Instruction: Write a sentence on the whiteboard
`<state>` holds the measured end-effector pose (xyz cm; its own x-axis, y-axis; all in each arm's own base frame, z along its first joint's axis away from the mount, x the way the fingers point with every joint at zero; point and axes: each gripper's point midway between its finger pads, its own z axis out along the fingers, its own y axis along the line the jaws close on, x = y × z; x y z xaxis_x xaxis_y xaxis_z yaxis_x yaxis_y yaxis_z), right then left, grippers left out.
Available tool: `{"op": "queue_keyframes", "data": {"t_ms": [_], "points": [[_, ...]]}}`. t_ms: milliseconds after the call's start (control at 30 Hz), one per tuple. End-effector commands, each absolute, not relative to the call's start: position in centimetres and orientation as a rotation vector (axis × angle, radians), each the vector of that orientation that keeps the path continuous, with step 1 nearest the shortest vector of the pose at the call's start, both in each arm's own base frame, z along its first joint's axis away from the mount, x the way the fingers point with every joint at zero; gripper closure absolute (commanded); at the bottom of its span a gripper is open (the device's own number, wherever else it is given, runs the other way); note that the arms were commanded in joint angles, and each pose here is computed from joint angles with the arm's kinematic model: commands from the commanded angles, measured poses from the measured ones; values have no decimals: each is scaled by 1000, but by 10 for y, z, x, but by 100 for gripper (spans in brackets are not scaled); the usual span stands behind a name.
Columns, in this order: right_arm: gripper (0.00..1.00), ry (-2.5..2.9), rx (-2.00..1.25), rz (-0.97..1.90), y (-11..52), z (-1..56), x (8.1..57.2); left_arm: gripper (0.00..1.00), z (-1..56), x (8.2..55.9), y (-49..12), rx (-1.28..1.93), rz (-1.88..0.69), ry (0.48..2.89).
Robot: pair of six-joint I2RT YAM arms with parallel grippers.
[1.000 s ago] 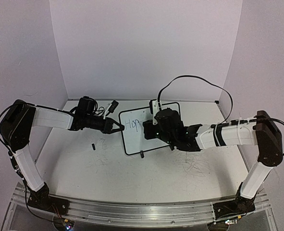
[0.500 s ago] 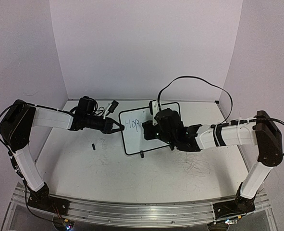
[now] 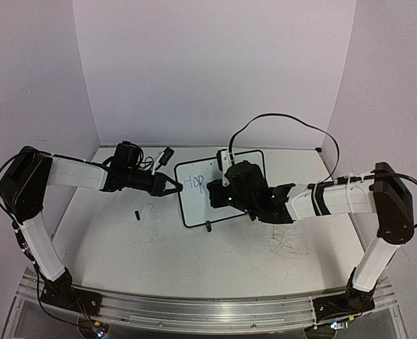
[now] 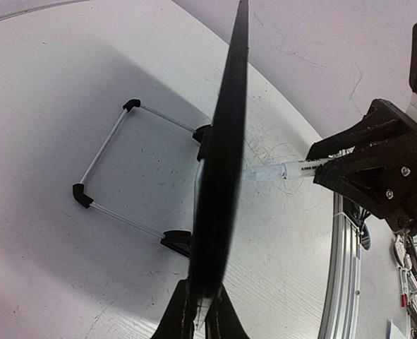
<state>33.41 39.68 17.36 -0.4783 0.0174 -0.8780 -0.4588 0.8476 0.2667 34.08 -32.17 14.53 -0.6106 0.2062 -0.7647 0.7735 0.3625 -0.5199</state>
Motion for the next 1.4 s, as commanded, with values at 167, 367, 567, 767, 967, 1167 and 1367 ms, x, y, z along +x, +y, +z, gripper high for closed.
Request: {"op": "queue_keyframes", "data": {"t_ms": [167, 367, 567, 767, 967, 1167, 1367], "points": [[100, 1897, -303, 653, 387, 214, 330, 100, 163, 342, -318, 843, -1215, 2002], [100, 1907, -296, 662, 377, 206, 339, 100, 163, 343, -318, 844, -1211, 2000], [100, 1902, -320, 675, 385, 206, 341, 100, 164, 343, -317, 842, -1209, 1998], [100, 1910, -327, 683, 388, 201, 342, 100, 164, 343, -317, 841, -1208, 2000], [100, 1921, -314, 669, 387, 196, 343, 100, 163, 343, -317, 842, -1207, 2002], [100, 1924, -310, 664, 389, 196, 346, 100, 164, 344, -317, 842, -1205, 1999], [100, 1925, -265, 626, 381, 195, 350, 100, 164, 343, -317, 843, -1206, 2001]]}}
